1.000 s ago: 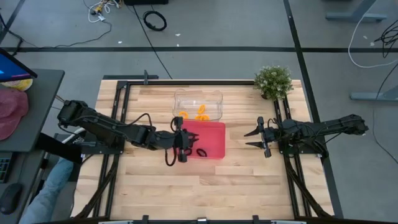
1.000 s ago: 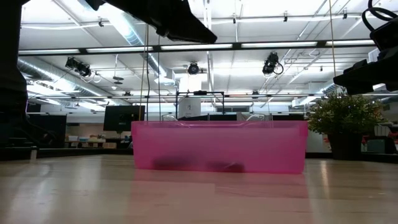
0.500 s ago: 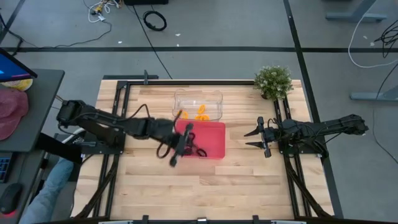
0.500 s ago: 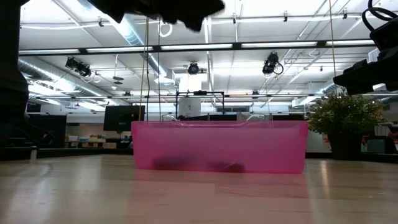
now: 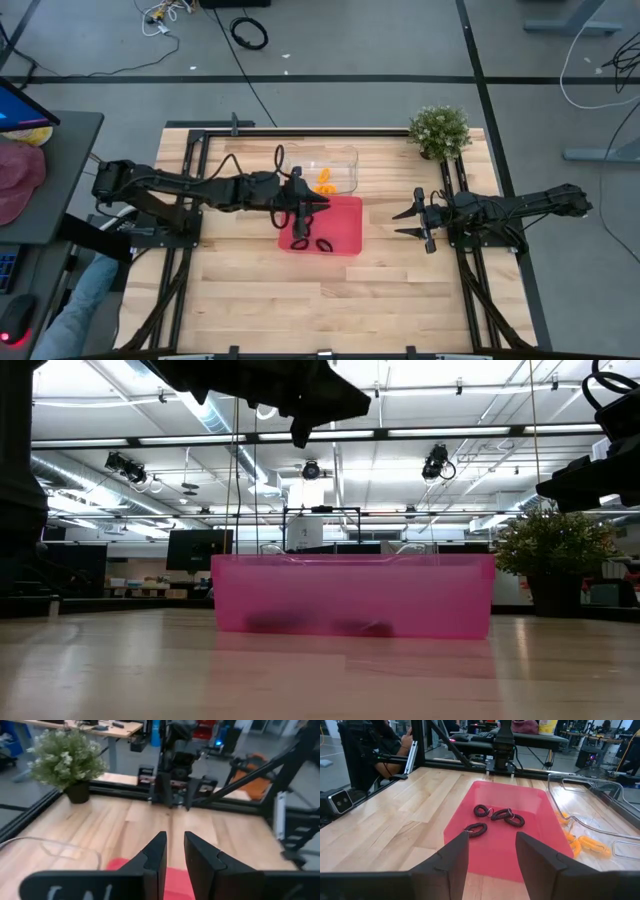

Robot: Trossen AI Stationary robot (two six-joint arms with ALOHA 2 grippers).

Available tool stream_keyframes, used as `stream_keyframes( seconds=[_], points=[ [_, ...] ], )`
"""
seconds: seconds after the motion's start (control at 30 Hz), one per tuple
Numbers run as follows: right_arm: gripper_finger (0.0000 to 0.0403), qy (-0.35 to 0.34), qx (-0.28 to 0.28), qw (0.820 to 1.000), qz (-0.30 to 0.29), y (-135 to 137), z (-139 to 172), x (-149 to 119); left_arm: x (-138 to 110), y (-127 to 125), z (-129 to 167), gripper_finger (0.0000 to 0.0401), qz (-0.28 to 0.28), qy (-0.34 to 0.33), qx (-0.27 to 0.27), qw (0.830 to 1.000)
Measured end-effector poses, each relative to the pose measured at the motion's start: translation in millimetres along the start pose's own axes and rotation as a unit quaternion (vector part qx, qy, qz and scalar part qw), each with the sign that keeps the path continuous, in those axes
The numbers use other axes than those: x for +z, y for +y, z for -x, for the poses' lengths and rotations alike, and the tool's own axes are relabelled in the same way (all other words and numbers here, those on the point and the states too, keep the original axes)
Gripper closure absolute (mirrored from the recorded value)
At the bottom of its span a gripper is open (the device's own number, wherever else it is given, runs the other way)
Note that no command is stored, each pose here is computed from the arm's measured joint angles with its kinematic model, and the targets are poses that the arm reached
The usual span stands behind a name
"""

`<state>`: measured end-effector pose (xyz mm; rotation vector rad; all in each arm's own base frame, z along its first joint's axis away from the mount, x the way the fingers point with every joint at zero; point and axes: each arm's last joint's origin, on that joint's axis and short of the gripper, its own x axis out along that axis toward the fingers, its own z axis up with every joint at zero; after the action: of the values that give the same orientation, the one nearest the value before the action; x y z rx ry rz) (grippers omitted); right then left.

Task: Sort spring keychains
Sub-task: Return to Home Position

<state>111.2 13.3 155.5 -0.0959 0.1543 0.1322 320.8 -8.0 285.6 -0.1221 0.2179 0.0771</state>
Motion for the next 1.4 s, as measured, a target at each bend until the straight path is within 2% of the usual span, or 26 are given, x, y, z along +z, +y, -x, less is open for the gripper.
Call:
stream_keyframes(
  seconds=[0.17, 0.23, 0.4, 0.5, 0.57, 0.67, 0.73, 0.83, 0.9, 1.0, 1.2, 1.4],
  points=[
    [0.0237, 0.000, 0.000, 1.000, 0.000, 0.0, 0.0, 0.1, 1.5, -1.7, 0.3, 0.0332, 0.043, -0.006, -0.010, 0.999],
    [0.0237, 0.000, 0.000, 1.000, 0.000, 0.0, 0.0, 0.0, 4.0, -2.2, 0.1, 0.0332, 0.036, -0.020, -0.012, 0.999],
    [0.0237, 0.000, 0.000, 1.000, 0.000, 0.0, 0.0, 0.1, 6.8, -13.0, -3.5, 0.0332, -0.047, -0.059, -0.026, 0.997],
    [0.0237, 0.000, 0.000, 1.000, 0.000, 0.0, 0.0, 0.0, 6.1, -17.4, -1.4, 0.0332, -0.099, -0.100, -0.062, 0.988],
    [0.0237, 0.000, 0.000, 1.000, 0.000, 0.0, 0.0, 0.0, -3.6, -13.2, 0.9, 0.0332, -0.109, -0.124, -0.080, 0.983],
    [0.0237, 0.000, 0.000, 1.000, 0.000, 0.0, 0.0, 0.1, -33.3, 1.9, 12.0, 0.0332, -0.083, -0.159, -0.088, 0.980],
    [0.0237, 0.000, 0.000, 1.000, 0.000, 0.0, 0.0, 0.0, -51.6, 10.3, 25.4, 0.0332, -0.084, -0.207, -0.097, 0.970],
    [0.0237, 0.000, 0.000, 1.000, 0.000, 0.0, 0.0, 0.0, -83.7, 18.9, 49.8, 0.0332, -0.085, -0.245, -0.117, 0.959],
    [0.0237, 0.000, 0.000, 1.000, 0.000, 0.0, 0.0, 0.0, -95.8, 22.3, 65.8, 0.0332, -0.080, -0.274, -0.117, 0.951],
    [0.0237, 0.000, 0.000, 1.000, 0.000, 0.0, 0.0, 0.0, -114.0, 26.0, 82.4, 0.0332, -0.082, -0.280, -0.110, 0.950],
    [0.0237, 0.001, 0.000, 1.000, 0.000, 0.0, 0.0, -0.2, -120.2, 31.1, 96.7, 0.0332, -0.078, -0.280, -0.097, 0.952],
    [0.0237, 0.001, -0.001, 1.000, 0.000, -0.1, 0.0, -0.1, -130.2, 35.9, 126.3, 0.0332, -0.083, -0.293, -0.101, 0.947]
  ],
)
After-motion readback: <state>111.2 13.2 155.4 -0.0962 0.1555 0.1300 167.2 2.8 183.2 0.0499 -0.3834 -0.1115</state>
